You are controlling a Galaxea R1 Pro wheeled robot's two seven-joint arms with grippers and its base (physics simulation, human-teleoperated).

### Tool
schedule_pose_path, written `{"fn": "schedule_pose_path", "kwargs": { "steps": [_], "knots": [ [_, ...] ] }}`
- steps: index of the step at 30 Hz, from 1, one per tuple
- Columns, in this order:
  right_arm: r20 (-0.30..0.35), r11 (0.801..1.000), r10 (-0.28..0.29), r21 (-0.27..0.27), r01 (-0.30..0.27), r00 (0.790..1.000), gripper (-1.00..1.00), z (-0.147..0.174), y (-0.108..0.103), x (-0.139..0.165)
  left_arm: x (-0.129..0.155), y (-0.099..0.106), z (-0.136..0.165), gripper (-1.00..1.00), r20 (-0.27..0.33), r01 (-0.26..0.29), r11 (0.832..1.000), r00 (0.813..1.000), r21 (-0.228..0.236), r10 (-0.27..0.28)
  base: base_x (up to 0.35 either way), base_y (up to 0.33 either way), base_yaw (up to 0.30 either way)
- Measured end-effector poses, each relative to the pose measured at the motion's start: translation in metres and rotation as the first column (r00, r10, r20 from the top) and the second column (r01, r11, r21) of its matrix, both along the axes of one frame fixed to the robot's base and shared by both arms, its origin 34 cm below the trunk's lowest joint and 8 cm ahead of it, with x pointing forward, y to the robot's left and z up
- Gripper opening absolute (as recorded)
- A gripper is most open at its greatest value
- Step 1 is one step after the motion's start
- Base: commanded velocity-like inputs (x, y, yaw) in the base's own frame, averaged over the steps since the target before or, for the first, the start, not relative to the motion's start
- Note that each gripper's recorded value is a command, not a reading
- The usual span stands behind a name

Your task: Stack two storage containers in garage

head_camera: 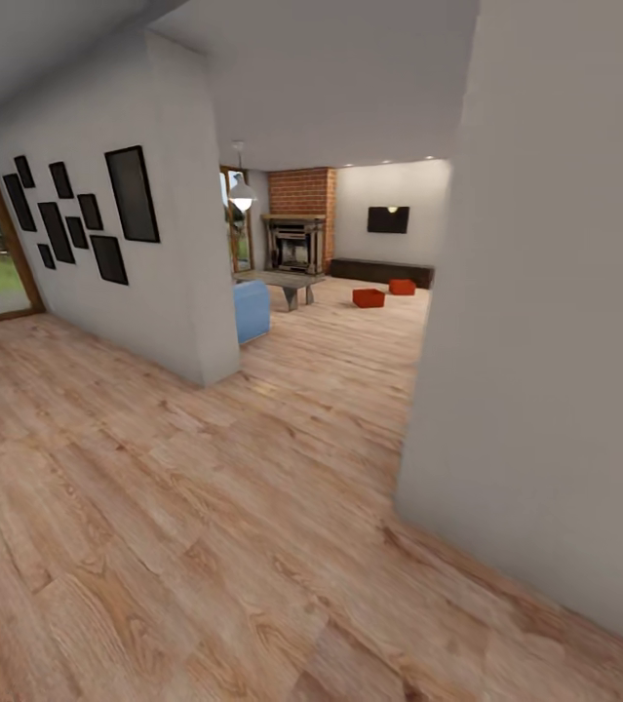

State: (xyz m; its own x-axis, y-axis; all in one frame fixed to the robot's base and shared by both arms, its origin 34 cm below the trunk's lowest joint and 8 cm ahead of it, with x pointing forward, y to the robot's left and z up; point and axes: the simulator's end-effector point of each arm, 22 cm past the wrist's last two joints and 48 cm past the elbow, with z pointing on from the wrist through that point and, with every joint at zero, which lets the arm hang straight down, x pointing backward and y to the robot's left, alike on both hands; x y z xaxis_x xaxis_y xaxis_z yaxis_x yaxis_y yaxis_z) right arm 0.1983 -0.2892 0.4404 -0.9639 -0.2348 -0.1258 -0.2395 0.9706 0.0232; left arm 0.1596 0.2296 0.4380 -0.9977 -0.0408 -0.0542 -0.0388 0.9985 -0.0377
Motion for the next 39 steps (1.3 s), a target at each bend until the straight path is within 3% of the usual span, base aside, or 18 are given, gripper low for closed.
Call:
{"fn": "schedule_pose_path", "kwargs": {
  "steps": [27, 39],
  "knots": [
    [-0.001, 1.000, 0.000, -0.001, 0.000, 1.000, 1.00, 0.0000, -0.0008, -0.0001, -0.0009, -0.0001, 0.0000, 1.00, -0.004, 0.001, 1.000, 1.000, 0.000, -0.001, 0.321, 0.000, 0.297],
    [0.001, 1.000, -0.010, -0.002, 0.010, 1.000, 1.00, 0.0001, -0.0015, 0.0002, -0.0014, -0.0001, -0.0001, 1.00, -0.007, -0.001, 1.000, 1.000, 0.000, 0.001, 0.321, 0.000, 0.021]
  ]
}}
